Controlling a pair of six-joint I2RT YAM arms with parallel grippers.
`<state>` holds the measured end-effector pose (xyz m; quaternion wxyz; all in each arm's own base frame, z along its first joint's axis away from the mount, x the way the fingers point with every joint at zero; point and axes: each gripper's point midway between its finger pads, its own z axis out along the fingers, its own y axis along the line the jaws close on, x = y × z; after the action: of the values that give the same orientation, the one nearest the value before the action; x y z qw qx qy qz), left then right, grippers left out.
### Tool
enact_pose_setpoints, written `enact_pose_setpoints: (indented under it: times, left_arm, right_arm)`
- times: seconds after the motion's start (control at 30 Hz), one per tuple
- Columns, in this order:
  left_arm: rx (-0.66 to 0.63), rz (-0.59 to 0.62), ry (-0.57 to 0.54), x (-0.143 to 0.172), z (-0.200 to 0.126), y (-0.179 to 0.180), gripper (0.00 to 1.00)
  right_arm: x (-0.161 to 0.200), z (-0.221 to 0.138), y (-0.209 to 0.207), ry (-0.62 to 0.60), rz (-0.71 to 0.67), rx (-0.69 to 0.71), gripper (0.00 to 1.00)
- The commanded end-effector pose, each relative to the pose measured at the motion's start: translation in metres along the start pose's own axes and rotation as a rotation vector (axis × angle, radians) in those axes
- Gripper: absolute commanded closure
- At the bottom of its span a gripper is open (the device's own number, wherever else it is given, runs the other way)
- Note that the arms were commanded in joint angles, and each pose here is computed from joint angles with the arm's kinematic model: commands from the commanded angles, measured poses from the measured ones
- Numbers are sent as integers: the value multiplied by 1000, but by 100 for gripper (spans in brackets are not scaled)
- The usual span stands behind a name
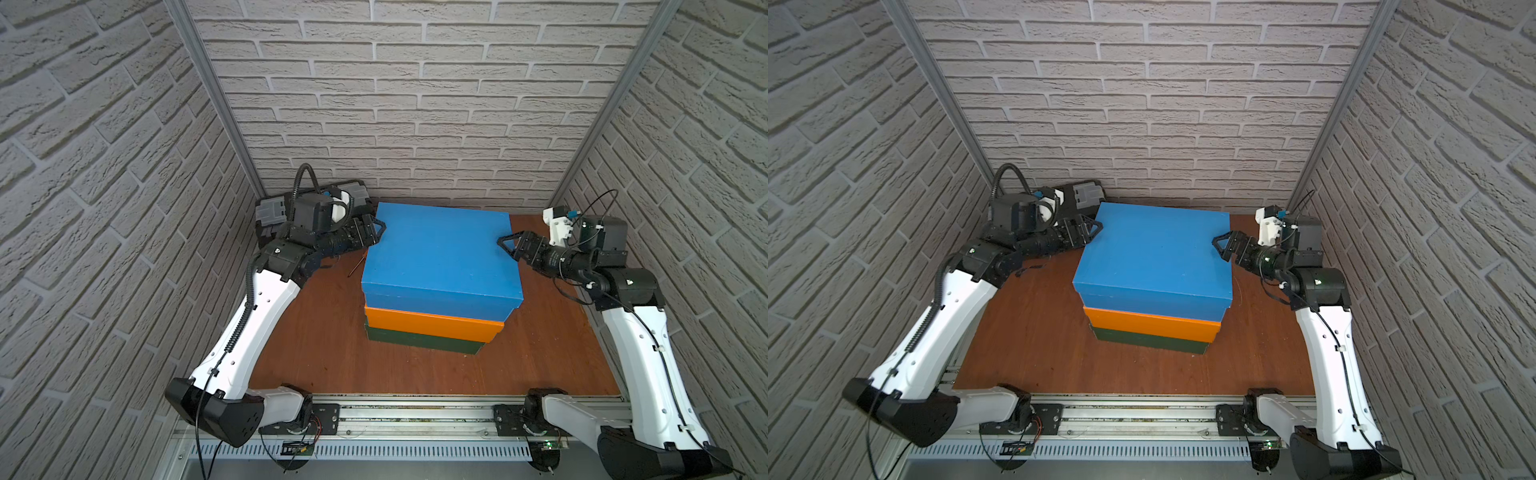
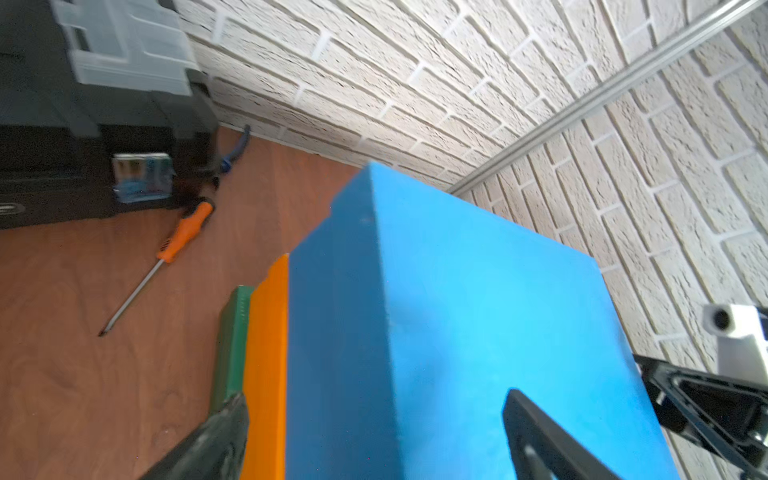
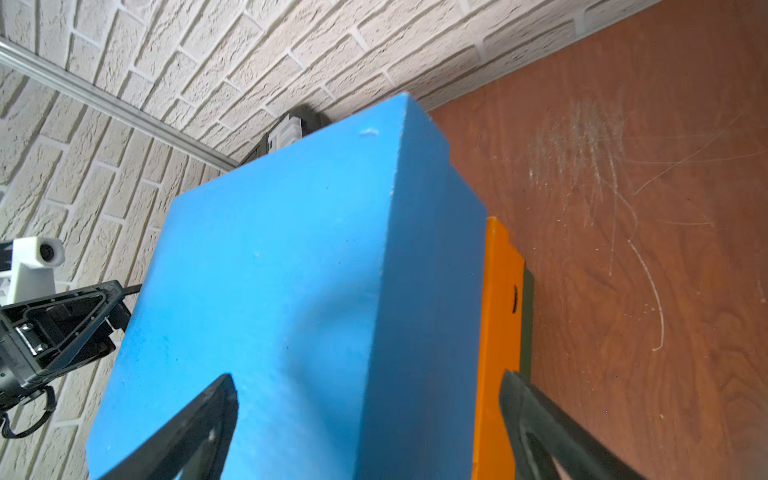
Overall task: Stack the shoeboxes
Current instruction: Move the shoebox to the shoebox, then adjust the shoeboxes in the shoebox.
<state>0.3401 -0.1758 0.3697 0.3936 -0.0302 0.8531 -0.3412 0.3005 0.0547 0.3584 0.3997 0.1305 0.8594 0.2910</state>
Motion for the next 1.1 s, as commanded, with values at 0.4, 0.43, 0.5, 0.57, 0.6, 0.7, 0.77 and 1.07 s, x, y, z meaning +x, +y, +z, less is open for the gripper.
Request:
enact_pose_setpoints:
  times: [0.4,0.43,0.5,0.57,0.6,0.7,0.77,1.07]
  left_arm:
    - [-83,-202,112,53,8,113,22]
    - [-81,-211,132,61,13,117,25]
    - [-75,-222,162,74,20,121,27]
    - [-72,-225,198,89,26,124,28]
    - [-70,-223,211,94,29,125,28]
    - [-66,-215,252,107,39,123,28]
    - [-64,-210,275,114,46,120,28]
    - [-41,-196,300,116,62,109,29]
  right_arm:
    - [34,-4,-93,-30,239,159,33]
    - [44,1,-99,-10,261,156,38]
    - [63,12,-106,25,297,133,47]
    - [83,23,-112,83,325,112,56]
    - [92,27,-113,111,334,102,58]
    - [116,39,-115,187,350,79,61]
    - [125,44,-112,210,345,58,61]
    - [141,54,-96,238,330,3,61]
